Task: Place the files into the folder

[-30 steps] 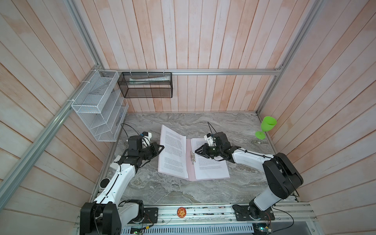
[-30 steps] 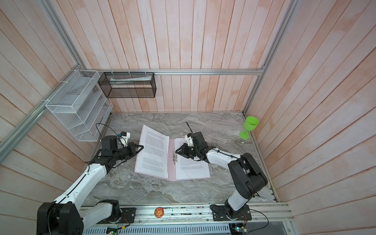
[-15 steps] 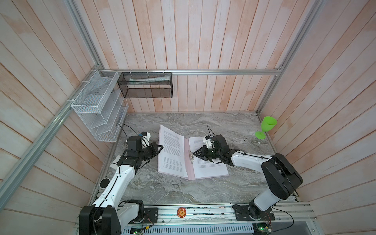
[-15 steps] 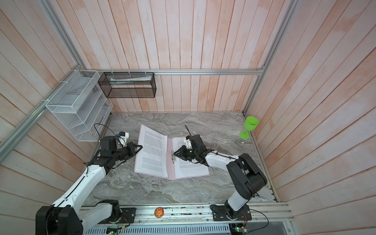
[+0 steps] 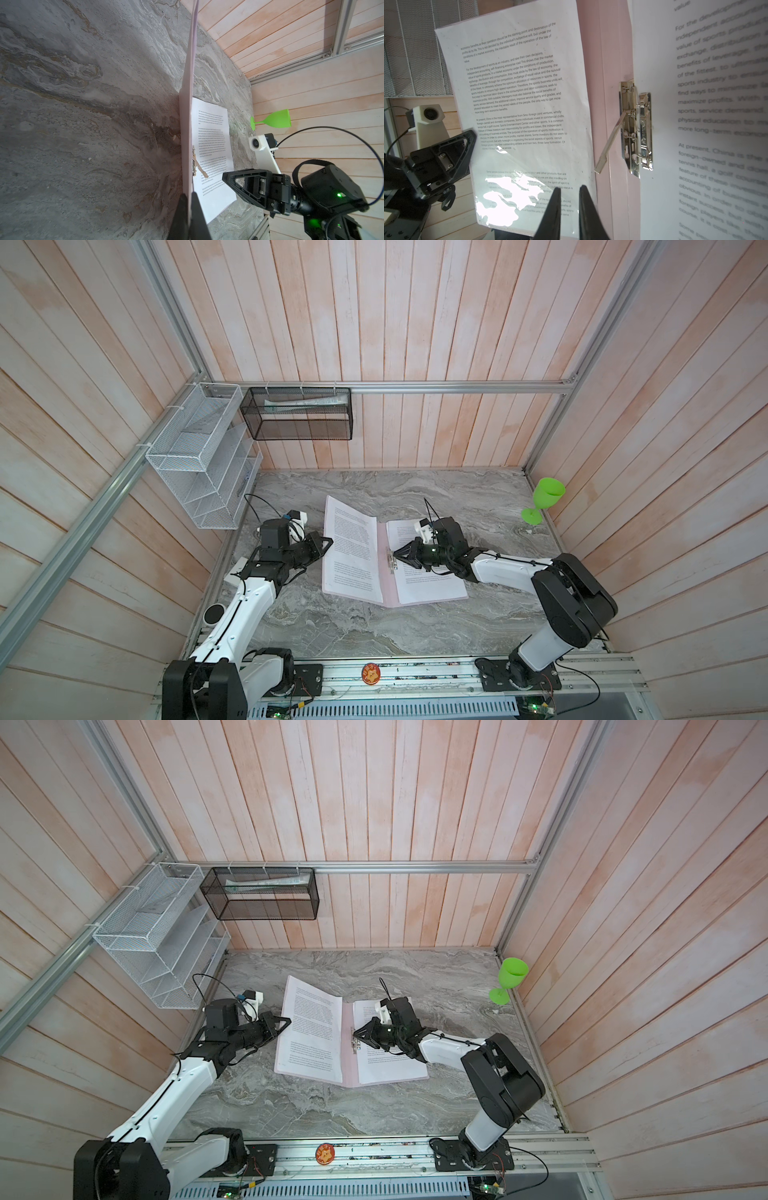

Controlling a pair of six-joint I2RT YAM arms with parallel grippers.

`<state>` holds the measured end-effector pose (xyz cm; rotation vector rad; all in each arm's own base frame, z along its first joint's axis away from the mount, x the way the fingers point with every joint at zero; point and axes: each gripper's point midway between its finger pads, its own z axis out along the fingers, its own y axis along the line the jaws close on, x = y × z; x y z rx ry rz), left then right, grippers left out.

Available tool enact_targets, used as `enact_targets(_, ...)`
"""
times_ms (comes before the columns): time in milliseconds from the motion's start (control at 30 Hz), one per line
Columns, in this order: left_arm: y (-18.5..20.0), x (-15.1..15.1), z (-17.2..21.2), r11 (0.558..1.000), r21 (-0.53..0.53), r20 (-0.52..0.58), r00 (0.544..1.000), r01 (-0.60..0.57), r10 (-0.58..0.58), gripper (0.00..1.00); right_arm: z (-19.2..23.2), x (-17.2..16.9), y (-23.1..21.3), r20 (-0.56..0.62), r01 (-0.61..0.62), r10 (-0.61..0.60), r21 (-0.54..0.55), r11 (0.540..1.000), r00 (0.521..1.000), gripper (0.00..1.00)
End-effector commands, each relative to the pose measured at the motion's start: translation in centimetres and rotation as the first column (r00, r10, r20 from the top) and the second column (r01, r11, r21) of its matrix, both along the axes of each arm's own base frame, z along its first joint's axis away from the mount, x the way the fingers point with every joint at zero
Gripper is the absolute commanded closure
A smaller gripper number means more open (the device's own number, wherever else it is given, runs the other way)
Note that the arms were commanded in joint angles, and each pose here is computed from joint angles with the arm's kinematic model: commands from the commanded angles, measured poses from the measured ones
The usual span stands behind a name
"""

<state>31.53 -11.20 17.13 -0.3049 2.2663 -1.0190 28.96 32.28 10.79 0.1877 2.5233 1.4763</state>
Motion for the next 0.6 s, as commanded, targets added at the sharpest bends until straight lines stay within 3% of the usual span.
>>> enact_targets(0, 0.1, 0.1, -0.5, 1.000, 0.003, 0.017, 1.000, 0.003, -0.003, 1.00, -0.7, -0.2, 0.5, -0.017, -0.003, 0.004, 0.013, 1.000, 1.000, 0.86)
enact_targets(567, 0.1, 0.2, -0.8, 1.000, -0.002, 0.012, 1.000, 0.012, -0.012, 1.00, -2.3, -0.8, 0.2, -0.082, 0.001, 0.001, 0.018, 1.000, 0.997, 0.86)
